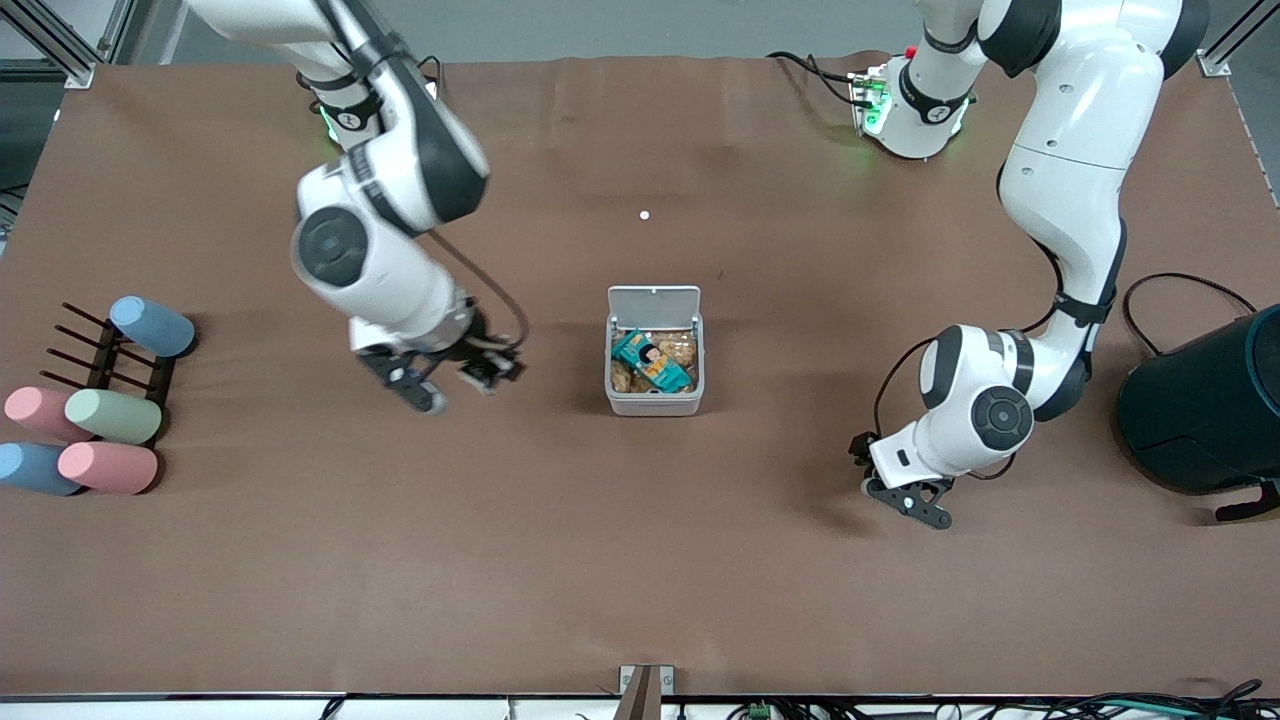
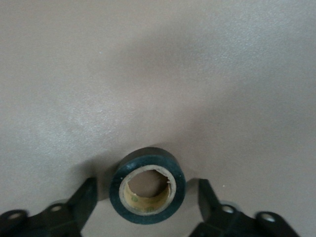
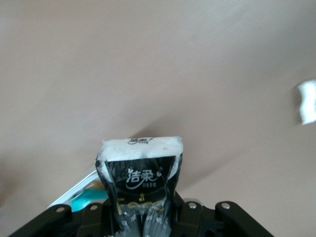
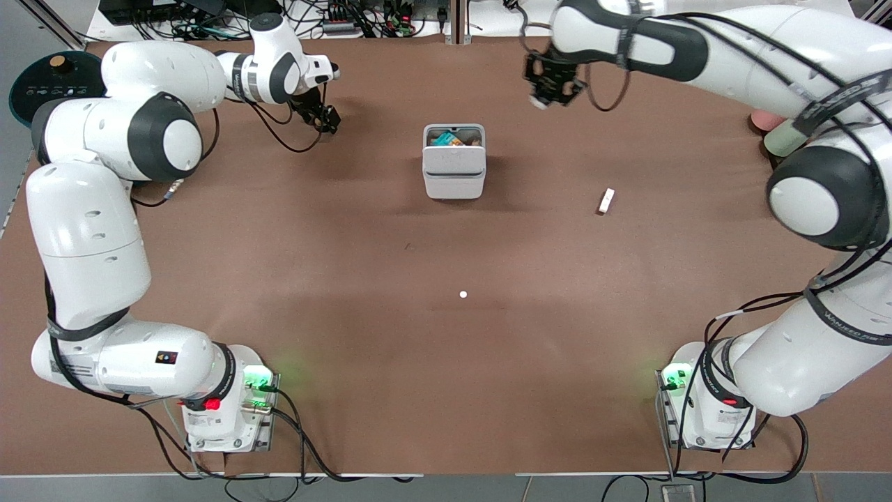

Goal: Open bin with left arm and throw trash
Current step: 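Drop the tissues with the right gripper while the left gripper carries the tape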

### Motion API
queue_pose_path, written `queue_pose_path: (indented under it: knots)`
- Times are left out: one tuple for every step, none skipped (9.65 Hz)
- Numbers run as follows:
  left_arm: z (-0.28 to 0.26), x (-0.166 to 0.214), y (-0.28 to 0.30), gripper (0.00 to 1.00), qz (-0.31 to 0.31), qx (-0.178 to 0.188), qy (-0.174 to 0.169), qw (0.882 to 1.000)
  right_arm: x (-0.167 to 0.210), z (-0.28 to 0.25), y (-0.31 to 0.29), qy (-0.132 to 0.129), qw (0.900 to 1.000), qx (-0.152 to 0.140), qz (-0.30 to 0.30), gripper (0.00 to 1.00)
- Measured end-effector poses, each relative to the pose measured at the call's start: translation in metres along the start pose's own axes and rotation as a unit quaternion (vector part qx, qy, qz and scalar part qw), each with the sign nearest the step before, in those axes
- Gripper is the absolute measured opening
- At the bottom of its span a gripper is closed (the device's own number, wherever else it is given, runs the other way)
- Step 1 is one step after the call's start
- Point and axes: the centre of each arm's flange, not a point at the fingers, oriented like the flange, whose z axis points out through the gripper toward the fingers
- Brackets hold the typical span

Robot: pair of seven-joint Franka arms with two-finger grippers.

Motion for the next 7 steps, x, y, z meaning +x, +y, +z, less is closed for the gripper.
queue_pose_path:
  knots:
    - [-0.003, 0.001, -0.004, 0.68, -0.002, 0.002, 0.003, 1.000, -0.024, 0.010, -0.024, 0.003, 1.000, 0.017, 0.018, 0.32]
    - [-0.007, 0.001, -0.007, 0.55, -0.004, 0.003, 0.005, 1.000, -0.045, 0.032, -0.043, 0.004, 0.999, 0.024, 0.025, 0.32]
    - [-0.007, 0.001, -0.005, 0.55, -0.003, 0.002, 0.005, 1.000, -0.063, 0.060, -0.054, 0.003, 0.999, 0.024, 0.022, 0.31]
    - [-0.007, 0.002, -0.003, 0.54, -0.001, 0.001, 0.005, 1.000, -0.081, 0.085, -0.060, 0.002, 1.000, 0.021, 0.014, 0.31]
    - [-0.008, 0.003, -0.001, 0.54, 0.000, 0.001, 0.007, 1.000, -0.094, 0.102, -0.062, 0.001, 1.000, 0.015, 0.007, 0.31]
    - [-0.014, 0.005, 0.002, 0.54, 0.001, 0.000, 0.008, 1.000, -0.100, 0.112, -0.062, 0.000, 1.000, 0.010, 0.004, 0.31]
    - [-0.024, 0.009, 0.007, 0.54, -0.002, -0.003, 0.007, 1.000, -0.098, 0.115, -0.062, 0.000, 1.000, 0.008, 0.005, 0.31]
